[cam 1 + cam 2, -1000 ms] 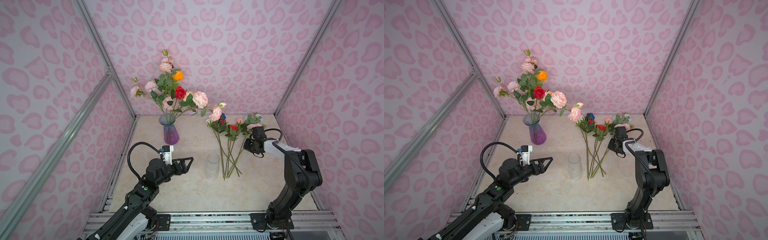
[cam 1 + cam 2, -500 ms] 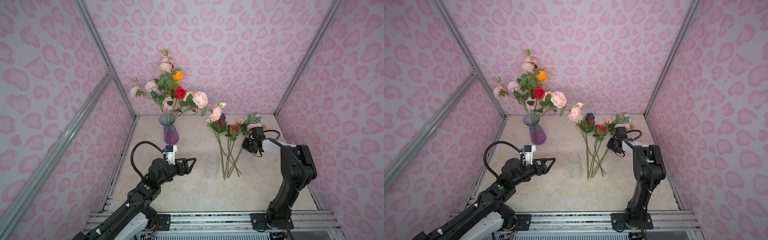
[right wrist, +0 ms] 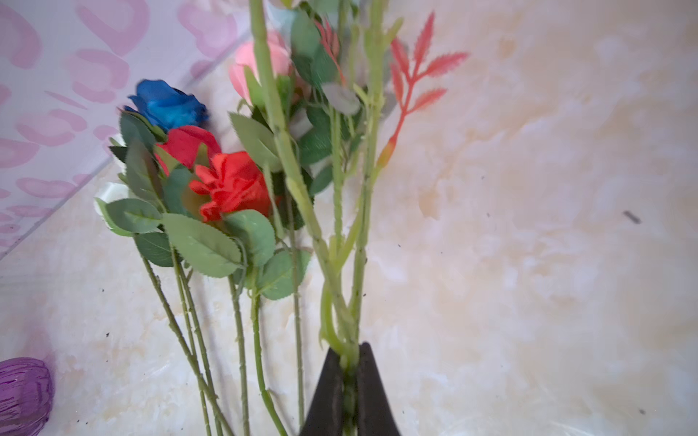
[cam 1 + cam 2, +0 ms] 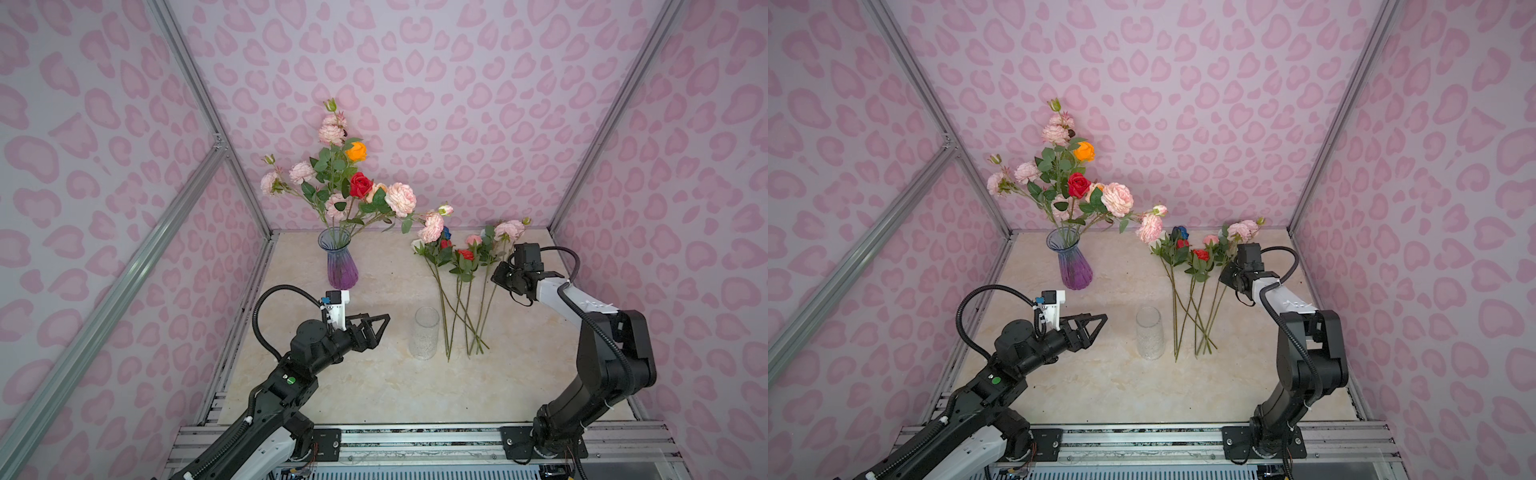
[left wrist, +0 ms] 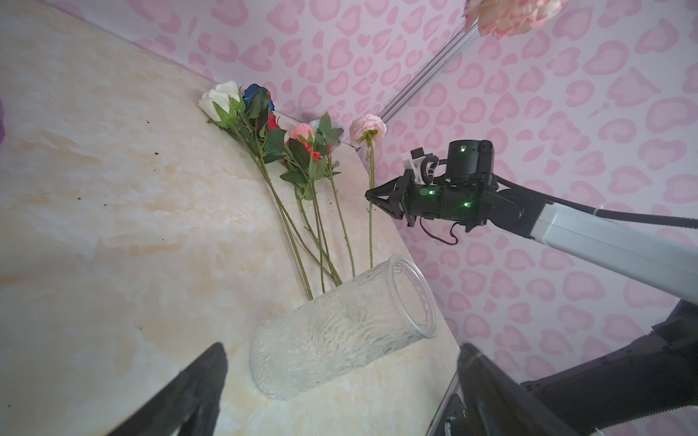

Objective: Arrange the flowers into the vase
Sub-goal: 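Grasp the pink peony stems in the pile with right gripper and lift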

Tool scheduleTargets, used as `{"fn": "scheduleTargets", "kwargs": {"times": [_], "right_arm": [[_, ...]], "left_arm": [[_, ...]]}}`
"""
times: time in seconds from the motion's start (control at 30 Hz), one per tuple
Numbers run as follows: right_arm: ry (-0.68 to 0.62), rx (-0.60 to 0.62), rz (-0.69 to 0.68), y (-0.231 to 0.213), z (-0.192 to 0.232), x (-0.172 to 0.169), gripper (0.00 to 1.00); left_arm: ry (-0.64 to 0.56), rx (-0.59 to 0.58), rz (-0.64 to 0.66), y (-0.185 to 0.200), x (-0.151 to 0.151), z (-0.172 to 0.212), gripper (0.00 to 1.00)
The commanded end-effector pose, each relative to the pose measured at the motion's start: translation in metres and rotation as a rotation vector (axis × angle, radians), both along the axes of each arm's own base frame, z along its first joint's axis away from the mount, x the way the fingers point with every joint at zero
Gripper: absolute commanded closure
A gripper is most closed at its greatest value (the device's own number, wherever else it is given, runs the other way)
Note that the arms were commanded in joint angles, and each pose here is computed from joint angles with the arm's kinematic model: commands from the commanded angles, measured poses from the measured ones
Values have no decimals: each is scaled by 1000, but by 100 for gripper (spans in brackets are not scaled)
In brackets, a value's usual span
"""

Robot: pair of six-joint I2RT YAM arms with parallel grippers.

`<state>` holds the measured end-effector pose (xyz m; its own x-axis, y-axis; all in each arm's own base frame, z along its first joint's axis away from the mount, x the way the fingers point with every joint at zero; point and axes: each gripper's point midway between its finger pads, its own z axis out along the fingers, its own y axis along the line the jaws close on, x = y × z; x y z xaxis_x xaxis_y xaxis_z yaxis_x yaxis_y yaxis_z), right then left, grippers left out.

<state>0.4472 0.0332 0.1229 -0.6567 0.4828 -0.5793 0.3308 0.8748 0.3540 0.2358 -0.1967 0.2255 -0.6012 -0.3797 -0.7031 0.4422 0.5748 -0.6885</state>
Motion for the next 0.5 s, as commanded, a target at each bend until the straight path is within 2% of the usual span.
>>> {"fn": "scheduleTargets", "kwargs": {"times": [0.0,0.07,0.2,0.3,0.47], "right_arm": [[28,-193,-43,-19,11,-10,100],[21,-291,-51,-19,23,-14,100],[-40,-284,-45,-15,46,-20,100],[-185,-256,-3,1,85,-30,100],[-496,-165,81,27,153,-68,100]], "left_arm": [[-25,-16,3,1,-1,7,4],[-28,-23,1,1,-3,8,4],[-38,-34,1,3,-6,13,4],[-54,-35,-9,4,-10,18,5],[-96,-50,-3,9,-16,33,5]]}}
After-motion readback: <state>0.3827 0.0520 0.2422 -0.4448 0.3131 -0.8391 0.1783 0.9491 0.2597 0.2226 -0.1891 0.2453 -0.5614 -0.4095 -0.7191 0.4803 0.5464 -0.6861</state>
